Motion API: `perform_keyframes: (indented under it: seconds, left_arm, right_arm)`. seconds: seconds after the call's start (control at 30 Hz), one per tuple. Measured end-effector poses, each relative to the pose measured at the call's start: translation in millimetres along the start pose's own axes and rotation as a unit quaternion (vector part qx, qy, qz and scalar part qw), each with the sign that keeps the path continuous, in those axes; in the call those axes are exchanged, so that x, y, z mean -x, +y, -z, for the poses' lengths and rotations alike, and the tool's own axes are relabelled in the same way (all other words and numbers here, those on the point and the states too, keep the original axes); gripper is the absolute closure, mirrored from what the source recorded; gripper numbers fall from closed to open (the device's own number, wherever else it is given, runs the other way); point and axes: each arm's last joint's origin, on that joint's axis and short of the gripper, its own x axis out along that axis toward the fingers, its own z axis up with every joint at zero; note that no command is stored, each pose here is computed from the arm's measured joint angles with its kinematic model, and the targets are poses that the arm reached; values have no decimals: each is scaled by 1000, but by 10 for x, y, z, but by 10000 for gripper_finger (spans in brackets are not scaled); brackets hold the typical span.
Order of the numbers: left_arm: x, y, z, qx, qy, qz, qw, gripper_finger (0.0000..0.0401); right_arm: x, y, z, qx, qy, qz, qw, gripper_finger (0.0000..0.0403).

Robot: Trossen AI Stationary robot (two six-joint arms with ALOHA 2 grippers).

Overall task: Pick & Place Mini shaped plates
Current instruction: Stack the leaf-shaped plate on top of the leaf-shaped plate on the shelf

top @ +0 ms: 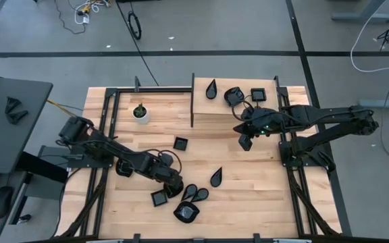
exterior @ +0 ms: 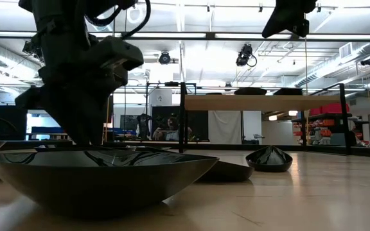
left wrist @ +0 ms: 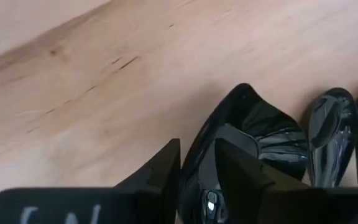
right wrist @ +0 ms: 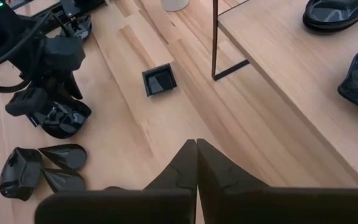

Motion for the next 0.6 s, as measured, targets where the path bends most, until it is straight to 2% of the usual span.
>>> perform_keyframes:
  seconds: [0.13, 0.37, 0.6]
  left_arm:
    - [-25, -1, 4, -5, 2, 0, 1000, 323]
    - [-35, -14, 3, -13, 0, 5, 1000, 392]
    - [-6, -30, -19, -10, -2, 16, 1000, 397]
  right_arm:
    - [0, 0, 0, 2, 0, 0, 1000, 398]
    - [1, -1, 1, 11, 0, 0, 1000, 398]
    - [1, -1, 1, 13, 1, 0, 1000, 398]
